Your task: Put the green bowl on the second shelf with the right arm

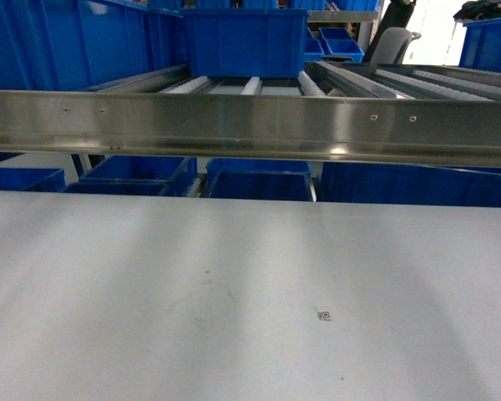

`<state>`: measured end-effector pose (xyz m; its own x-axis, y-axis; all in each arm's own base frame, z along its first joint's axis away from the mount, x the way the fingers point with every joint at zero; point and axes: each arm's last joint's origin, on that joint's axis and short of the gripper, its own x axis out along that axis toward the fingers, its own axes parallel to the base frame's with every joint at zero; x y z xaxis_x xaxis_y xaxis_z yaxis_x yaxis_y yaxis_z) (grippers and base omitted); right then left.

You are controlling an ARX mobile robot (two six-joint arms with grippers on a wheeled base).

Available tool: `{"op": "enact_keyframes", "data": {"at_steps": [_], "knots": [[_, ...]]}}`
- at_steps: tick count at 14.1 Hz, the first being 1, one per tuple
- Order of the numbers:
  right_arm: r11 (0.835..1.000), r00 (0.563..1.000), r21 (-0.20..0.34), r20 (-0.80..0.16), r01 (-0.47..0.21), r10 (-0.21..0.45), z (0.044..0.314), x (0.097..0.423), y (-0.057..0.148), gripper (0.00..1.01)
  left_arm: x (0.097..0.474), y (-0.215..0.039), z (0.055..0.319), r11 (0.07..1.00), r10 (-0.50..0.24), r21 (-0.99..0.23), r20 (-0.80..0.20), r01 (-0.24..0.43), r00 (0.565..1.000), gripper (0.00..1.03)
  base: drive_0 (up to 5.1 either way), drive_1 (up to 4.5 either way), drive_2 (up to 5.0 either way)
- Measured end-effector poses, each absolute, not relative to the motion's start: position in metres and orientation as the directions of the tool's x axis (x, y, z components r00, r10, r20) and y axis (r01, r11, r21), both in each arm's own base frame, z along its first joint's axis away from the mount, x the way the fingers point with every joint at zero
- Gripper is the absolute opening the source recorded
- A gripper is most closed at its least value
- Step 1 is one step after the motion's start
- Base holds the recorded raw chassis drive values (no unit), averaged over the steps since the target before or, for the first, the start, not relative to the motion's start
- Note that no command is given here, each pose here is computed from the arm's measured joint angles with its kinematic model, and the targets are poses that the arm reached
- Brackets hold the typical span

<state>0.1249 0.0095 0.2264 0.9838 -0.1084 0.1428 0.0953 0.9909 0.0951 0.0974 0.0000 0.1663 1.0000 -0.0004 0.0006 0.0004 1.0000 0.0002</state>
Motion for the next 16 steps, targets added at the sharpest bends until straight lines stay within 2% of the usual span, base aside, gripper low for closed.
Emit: {"op": "enact_keyframes", "data": {"at_steps": [6, 16], "knots": [[0.991, 0.984, 0.095, 0.143, 0.096, -0.109, 0.2263, 0.1248, 0.0095, 0.02, 0.0974, 0.0, 0.1665, 1.0, 0.0, 0.0, 0.002, 0.0, 1.0, 0.98, 0.0, 0.0, 0.0], [0.991, 0.984, 0.094, 0.142, 0.097, -0.11, 0.2262, 0.1249, 0.0094, 0.02, 0.0974, 0.0, 0.1662, 1.0, 0.0, 0.0, 0.0, 0.0, 1.0, 0.98, -5.1, 2.31, 2.3]]}}
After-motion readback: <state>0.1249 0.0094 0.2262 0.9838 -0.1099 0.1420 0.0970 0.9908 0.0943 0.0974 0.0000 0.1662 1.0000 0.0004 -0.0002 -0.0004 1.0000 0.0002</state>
